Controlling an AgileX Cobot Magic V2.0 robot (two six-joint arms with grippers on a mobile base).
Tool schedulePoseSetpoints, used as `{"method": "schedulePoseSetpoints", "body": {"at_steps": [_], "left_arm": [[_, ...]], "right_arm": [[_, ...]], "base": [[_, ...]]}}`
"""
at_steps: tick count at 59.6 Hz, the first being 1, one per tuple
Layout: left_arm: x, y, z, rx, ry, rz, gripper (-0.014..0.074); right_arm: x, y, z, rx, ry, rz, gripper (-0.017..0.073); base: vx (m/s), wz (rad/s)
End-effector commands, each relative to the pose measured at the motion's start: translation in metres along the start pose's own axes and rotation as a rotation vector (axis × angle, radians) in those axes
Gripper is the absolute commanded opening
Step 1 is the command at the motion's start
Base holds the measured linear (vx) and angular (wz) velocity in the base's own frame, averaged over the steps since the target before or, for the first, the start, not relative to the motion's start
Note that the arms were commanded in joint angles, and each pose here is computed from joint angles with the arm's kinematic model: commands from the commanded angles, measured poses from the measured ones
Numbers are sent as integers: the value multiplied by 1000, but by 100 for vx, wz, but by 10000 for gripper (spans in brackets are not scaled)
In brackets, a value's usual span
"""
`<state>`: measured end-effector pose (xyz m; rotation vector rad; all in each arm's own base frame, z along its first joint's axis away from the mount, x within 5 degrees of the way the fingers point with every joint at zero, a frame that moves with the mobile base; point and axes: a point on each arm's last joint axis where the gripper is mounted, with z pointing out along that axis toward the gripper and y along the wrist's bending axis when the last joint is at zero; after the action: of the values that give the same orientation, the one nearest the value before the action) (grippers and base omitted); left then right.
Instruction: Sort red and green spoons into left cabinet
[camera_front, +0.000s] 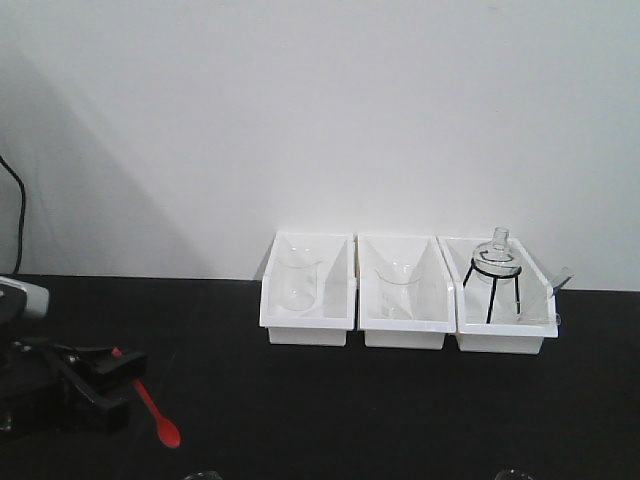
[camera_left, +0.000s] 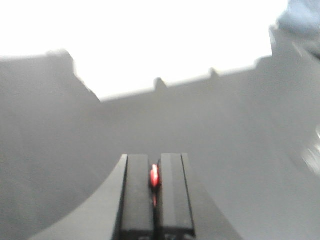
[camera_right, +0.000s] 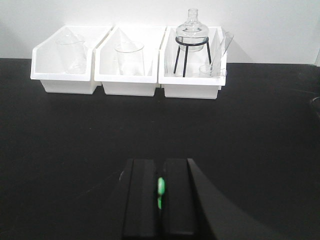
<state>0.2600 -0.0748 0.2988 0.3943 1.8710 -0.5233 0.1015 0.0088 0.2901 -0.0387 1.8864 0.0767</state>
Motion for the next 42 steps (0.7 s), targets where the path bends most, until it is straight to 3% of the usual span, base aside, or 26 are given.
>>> {"method": "schedulePoseSetpoints", "body": {"at_steps": [1, 22, 28, 42], "left_arm": [[-29, -12, -26, -3, -136, -9, -1], [-47, -37, -100, -116, -204, 205, -1], [-44, -43, -119, -148, -217, 218, -1], [-7, -51, -148, -180, -226, 178, -1]], "right_arm": [[-19, 1, -4, -3, -116, -45, -4], [-23, 0, -19, -5, -196, -48, -4], [-23, -1, -32, -4, -245, -42, -4], [-11, -6, -65, 23, -285, -29, -4]], "base": [[0, 0], [0, 0], [0, 0], [0, 0]]}}
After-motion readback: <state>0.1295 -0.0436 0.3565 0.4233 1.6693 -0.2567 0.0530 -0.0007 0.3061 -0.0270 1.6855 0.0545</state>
